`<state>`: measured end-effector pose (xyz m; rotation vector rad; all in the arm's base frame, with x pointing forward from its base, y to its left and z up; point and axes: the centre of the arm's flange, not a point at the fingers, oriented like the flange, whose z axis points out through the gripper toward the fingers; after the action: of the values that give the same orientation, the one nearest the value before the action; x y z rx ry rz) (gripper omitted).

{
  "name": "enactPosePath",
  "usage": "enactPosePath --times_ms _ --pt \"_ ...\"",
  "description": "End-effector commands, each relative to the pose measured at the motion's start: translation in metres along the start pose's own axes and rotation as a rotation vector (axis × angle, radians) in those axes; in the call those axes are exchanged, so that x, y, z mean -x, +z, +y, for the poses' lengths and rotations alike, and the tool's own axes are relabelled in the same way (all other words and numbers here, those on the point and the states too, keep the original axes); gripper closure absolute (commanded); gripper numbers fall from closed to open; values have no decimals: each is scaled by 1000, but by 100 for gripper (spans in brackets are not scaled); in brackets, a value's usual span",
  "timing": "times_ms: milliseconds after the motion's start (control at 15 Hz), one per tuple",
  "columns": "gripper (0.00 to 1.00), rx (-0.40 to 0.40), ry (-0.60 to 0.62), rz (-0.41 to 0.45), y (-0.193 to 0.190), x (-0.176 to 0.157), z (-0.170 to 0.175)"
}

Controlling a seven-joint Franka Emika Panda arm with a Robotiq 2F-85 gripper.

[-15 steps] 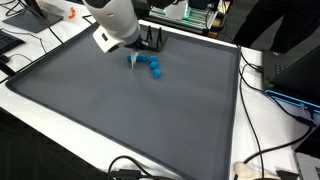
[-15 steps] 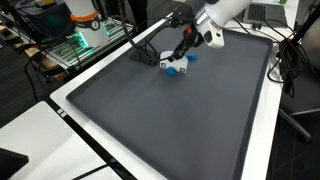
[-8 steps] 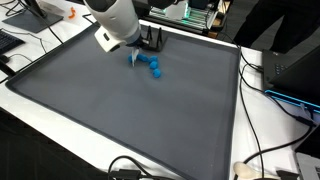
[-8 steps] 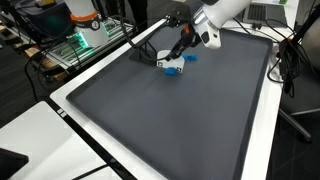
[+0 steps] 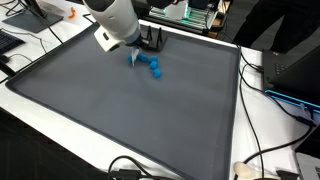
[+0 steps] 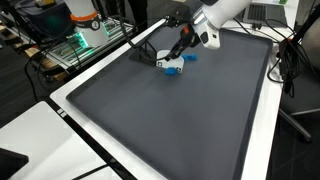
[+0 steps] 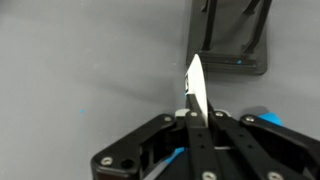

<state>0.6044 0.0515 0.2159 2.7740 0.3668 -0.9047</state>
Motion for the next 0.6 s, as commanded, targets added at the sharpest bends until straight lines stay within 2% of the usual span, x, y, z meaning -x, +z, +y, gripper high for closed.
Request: enactPosePath --times_ms 0,533 --pt "99 -47 49 31 16 0 -1" --pt "99 -77 145 166 -9 2 4"
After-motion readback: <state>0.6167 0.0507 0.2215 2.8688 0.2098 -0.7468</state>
